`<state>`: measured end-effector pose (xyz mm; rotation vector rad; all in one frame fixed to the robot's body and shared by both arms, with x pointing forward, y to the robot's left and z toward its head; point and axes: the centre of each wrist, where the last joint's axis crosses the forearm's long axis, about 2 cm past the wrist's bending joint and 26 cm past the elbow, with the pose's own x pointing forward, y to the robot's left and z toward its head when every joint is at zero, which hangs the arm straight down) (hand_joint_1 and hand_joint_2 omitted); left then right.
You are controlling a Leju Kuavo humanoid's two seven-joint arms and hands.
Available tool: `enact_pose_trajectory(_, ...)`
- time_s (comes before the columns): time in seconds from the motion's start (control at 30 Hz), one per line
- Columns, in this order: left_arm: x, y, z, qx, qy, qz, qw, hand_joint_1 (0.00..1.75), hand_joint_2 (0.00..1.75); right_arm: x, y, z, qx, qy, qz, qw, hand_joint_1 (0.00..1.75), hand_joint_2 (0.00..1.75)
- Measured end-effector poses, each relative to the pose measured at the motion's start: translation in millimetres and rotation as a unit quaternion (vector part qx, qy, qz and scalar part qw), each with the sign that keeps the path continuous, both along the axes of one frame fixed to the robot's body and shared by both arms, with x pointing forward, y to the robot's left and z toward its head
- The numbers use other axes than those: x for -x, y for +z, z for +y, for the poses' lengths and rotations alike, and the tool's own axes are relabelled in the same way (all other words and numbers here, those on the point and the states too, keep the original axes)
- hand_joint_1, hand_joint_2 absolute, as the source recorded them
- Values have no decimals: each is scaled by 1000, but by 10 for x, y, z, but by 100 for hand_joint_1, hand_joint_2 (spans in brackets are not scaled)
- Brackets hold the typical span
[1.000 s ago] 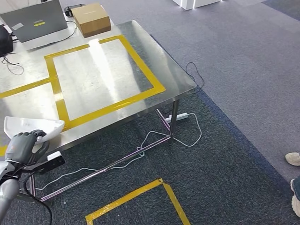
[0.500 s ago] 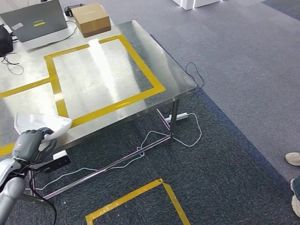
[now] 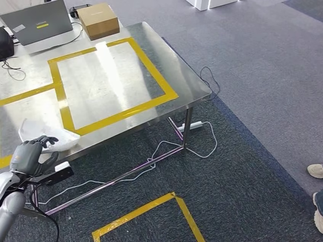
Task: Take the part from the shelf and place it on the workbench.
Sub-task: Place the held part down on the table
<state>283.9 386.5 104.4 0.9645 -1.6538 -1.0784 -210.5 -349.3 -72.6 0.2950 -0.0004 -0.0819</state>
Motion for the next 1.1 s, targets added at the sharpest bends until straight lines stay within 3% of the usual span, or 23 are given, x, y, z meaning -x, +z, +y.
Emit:
enact_pose_trajectory(0.23, 3, -14, 40, 2, 12, 11, 1000, 0, 175, 0, -1, 5, 1, -3, 1, 1000, 0, 0)
enact_pose_trajectory(0.37, 7, -20, 55, 2, 15, 13, 1000, 0, 0, 0, -1, 6, 1, -4, 1, 1000, 0, 0)
enact_pose_trajectory(1.1, 72, -27, 226, 7, 41, 29, 999, 0, 0, -1, -1, 6, 0, 2, 2, 1000, 0, 0)
